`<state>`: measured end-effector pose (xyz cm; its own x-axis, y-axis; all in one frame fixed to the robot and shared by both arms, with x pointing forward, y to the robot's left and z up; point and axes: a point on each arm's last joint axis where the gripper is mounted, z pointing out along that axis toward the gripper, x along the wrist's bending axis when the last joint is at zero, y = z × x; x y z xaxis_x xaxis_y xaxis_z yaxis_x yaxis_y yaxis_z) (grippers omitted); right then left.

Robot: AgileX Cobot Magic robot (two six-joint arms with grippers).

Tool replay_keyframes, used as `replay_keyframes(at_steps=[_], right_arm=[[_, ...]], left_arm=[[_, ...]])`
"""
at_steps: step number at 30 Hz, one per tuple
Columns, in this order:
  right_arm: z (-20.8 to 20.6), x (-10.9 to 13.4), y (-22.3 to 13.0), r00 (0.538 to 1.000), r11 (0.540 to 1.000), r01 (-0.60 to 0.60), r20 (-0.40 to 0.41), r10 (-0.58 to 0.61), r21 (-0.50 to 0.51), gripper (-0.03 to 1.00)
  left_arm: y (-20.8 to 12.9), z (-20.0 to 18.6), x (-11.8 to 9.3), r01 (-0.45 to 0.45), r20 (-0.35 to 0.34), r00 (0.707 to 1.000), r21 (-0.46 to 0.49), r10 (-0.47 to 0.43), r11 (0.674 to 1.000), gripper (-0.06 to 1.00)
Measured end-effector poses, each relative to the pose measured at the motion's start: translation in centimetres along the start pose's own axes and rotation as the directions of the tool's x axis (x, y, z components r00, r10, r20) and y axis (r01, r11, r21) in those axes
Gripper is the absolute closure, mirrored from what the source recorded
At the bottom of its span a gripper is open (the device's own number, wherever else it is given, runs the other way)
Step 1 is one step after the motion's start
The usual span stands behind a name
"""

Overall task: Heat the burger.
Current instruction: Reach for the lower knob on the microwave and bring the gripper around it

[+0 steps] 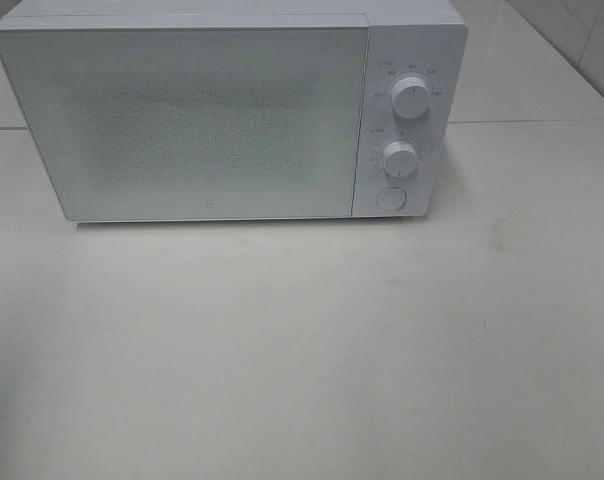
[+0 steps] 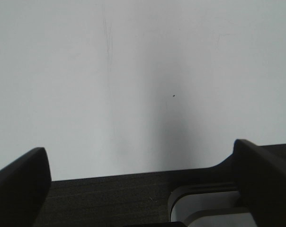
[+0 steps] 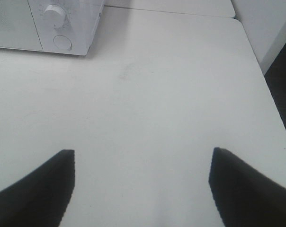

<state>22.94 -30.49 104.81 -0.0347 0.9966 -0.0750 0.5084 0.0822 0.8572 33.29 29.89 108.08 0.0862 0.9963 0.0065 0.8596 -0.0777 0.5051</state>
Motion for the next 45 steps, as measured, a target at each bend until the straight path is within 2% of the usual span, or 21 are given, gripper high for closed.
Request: replay_keyframes(at_steps=[8, 12, 13, 14, 15, 16, 18, 21, 22, 23, 26, 45], right_arm=[[0.0, 0.0, 0.0, 1.000, 1.000, 0.000, 0.000, 0.000, 0.000, 0.21], [0.0, 0.0, 0.0, 1.000, 1.000, 0.000, 0.000, 0.000, 0.000, 0.21], [0.0, 0.0, 0.0, 1.000, 1.000, 0.000, 0.000, 0.000, 0.000, 0.21], [0.0, 0.0, 0.0, 1.000, 1.000, 0.000, 0.000, 0.000, 0.000, 0.21], [0.0, 0.0, 0.0, 1.000, 1.000, 0.000, 0.000, 0.000, 0.000, 0.21], [0.0, 0.0, 0.0, 1.000, 1.000, 0.000, 0.000, 0.000, 0.000, 0.21], [0.0, 0.0, 0.0, 1.000, 1.000, 0.000, 0.000, 0.000, 0.000, 0.21], [0.0, 0.0, 0.0, 1.000, 1.000, 0.000, 0.000, 0.000, 0.000, 0.21], [0.0, 0.0, 0.0, 1.000, 1.000, 0.000, 0.000, 0.000, 0.000, 0.21], [0.0, 0.0, 0.0, 1.000, 1.000, 0.000, 0.000, 0.000, 0.000, 0.21], [0.0, 0.0, 0.0, 1.000, 1.000, 0.000, 0.000, 0.000, 0.000, 0.21], [0.0, 0.0, 0.0, 1.000, 1.000, -0.014, 0.000, 0.014, 0.000, 0.21]], left_arm=[[-3.9, -0.2, -0.4, -0.004, -0.008, 1.000, -0.081, 0.003, 0.997, -0.03], [-6.0, -0.1, -0.6, -0.008, -0.018, 1.000, -0.179, 0.005, 0.984, -0.03], [-6.0, -0.1, -0.6, -0.008, -0.018, 1.000, -0.179, 0.005, 0.984, -0.03], [-6.3, -0.7, -0.5, -0.016, -0.036, 0.999, -0.272, 0.007, 0.962, -0.03], [-6.5, -1.0, -0.5, -0.022, -0.046, 0.999, -0.315, 0.007, 0.949, -0.03], [-6.5, -1.0, -0.5, -0.022, -0.046, 0.999, -0.315, 0.007, 0.949, -0.03], [-8.1, -1.5, -0.6, -0.034, -0.069, 0.998, -0.419, 0.005, 0.908, -0.03], [-8.4, -1.7, -0.7, -0.032, -0.069, 0.998, -0.440, 0.001, 0.897, -0.03], [-9.2, -2.2, -0.8, -0.026, -0.070, 0.997, -0.499, -0.010, 0.866, -0.03], [-9.5, -2.4, -0.8, -0.015, -0.065, 0.998, -0.522, -0.022, 0.853, -0.03], [-9.9, -2.6, -0.9, 0.022, -0.043, 0.998, -0.547, -0.055, 0.837, -0.03], [-9.9, -2.6, -0.9, 0.039, -0.034, 0.997, -0.550, -0.069, 0.834, -0.03]])
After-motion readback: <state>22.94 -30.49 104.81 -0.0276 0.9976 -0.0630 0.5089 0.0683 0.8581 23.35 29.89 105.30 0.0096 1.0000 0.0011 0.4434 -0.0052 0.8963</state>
